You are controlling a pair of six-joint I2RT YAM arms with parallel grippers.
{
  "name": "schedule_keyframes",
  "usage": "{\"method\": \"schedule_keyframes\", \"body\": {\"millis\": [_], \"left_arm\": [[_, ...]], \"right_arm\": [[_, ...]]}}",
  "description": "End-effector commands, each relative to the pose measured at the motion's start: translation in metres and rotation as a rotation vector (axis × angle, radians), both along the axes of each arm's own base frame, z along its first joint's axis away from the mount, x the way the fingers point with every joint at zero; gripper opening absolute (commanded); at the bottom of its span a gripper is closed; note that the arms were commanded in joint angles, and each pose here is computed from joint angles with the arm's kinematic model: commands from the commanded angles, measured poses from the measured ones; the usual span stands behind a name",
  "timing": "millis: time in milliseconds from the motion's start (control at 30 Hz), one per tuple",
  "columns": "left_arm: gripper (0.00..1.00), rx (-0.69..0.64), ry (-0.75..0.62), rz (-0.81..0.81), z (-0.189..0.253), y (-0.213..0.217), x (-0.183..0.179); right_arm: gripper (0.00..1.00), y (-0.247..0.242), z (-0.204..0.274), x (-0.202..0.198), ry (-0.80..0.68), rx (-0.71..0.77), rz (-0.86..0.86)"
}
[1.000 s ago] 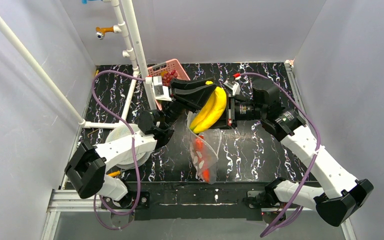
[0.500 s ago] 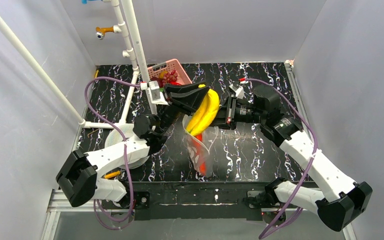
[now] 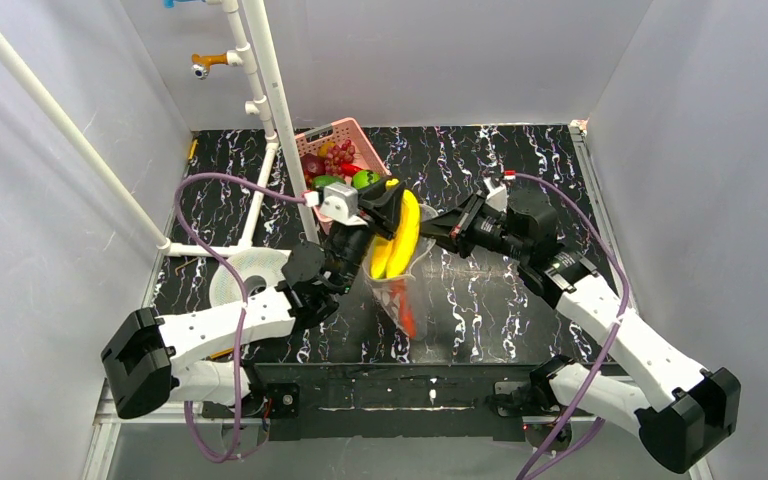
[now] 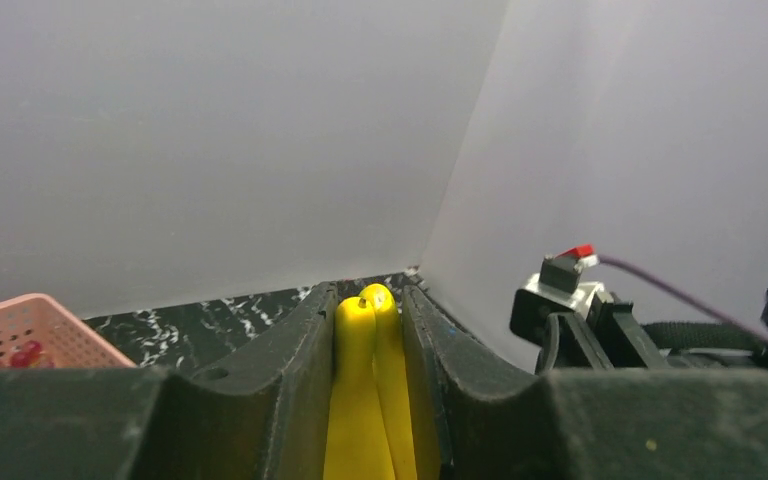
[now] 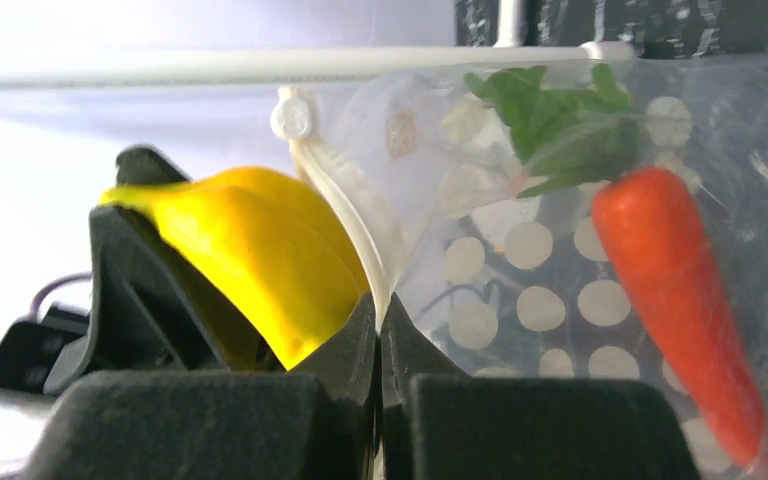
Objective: Place the food in the zip-top bag and seal the zipper
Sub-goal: Place the fake fruit in the zipper food storage bag.
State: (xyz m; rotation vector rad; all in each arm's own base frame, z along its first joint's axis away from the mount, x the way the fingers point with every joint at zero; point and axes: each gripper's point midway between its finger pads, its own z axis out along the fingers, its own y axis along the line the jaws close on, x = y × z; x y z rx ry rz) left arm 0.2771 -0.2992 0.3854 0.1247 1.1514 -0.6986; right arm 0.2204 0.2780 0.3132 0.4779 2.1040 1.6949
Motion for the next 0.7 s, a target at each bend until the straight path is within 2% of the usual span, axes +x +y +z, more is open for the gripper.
{"method": "schedule_keyframes", "body": {"millis": [0,100,233,500,633,667], "left_arm": [[0.00,0.218,0.016,0.138,-0.019,0.000,0.004],[0.00,0.244,0.029,0.162,-0.025,0.002,0.003],[0.00,0.302,0.084,0.178,-0.038,0.000,0.007],[0.00,0.312,0.225,0.350,-0.066,0.005,0.027],[0.00,0.396,0.330,0.410,-0.079,0.007,0.031],[0.04,0.409,0.356,0.410,-0.083,0.008,0.030]], "right_arm": [[0.01,-0.017,0.038,0.014,-0.106,-0.010,-0.137],[0.01,-0.018,0.041,0.018,-0.176,-0.097,-0.132],[0.01,-0.012,0.038,0.017,-0.201,-0.232,-0.061],[0.01,-0.009,0.020,0.012,-0.182,-0.258,-0.040],[0.01,-0.006,0.009,0.013,-0.168,-0.267,-0.027],[0.01,-0.007,0.006,0.014,-0.162,-0.269,-0.029]]}}
